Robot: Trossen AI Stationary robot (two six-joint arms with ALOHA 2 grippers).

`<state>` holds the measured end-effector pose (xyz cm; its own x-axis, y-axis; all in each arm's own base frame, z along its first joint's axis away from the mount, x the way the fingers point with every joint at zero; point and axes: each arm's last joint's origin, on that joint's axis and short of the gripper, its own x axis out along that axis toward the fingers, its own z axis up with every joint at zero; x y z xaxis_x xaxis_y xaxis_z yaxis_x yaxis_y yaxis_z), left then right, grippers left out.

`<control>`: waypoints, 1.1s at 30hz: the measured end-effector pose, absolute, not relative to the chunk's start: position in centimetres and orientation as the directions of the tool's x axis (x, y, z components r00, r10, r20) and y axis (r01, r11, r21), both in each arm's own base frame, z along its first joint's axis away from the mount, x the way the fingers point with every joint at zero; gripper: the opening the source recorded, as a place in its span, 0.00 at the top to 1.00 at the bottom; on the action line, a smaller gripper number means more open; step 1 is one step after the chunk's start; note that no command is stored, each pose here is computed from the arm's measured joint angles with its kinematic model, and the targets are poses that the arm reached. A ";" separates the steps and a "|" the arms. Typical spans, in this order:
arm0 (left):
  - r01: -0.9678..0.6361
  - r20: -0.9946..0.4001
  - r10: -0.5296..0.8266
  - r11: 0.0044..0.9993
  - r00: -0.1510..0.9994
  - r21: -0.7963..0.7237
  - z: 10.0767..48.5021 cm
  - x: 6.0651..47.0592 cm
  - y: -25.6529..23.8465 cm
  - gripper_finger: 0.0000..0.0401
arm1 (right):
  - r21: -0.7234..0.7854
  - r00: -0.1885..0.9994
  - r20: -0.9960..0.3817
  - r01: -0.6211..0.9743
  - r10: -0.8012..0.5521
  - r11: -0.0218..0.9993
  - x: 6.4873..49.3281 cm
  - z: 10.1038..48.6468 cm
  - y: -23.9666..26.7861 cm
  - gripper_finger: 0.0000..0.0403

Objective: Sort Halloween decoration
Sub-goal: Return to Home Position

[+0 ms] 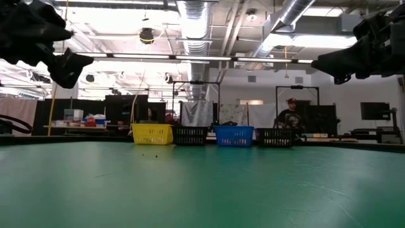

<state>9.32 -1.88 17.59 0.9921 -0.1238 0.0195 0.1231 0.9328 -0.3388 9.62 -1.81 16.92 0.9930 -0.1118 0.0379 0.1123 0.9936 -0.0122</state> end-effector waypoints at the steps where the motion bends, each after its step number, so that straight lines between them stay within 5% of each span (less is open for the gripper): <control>1: 0.139 0.009 -0.144 0.935 0.990 -0.325 17.5 9.3 -1.9 0.36 | -0.012 0.993 0.037 0.112 -0.112 0.994 9.6 16.9 -1.8 0.56; 16: 0.199 -0.029 -0.198 0.980 0.980 0.016 17.1 9.3 -2.0 0.36 | -0.012 0.993 0.035 0.113 -0.113 0.994 9.6 16.9 -1.8 0.56; 33: 0.186 -0.030 -0.190 0.977 0.981 -0.099 17.1 9.3 -2.0 0.36 | -0.011 0.993 0.032 0.113 -0.113 0.994 9.6 16.8 -1.8 0.56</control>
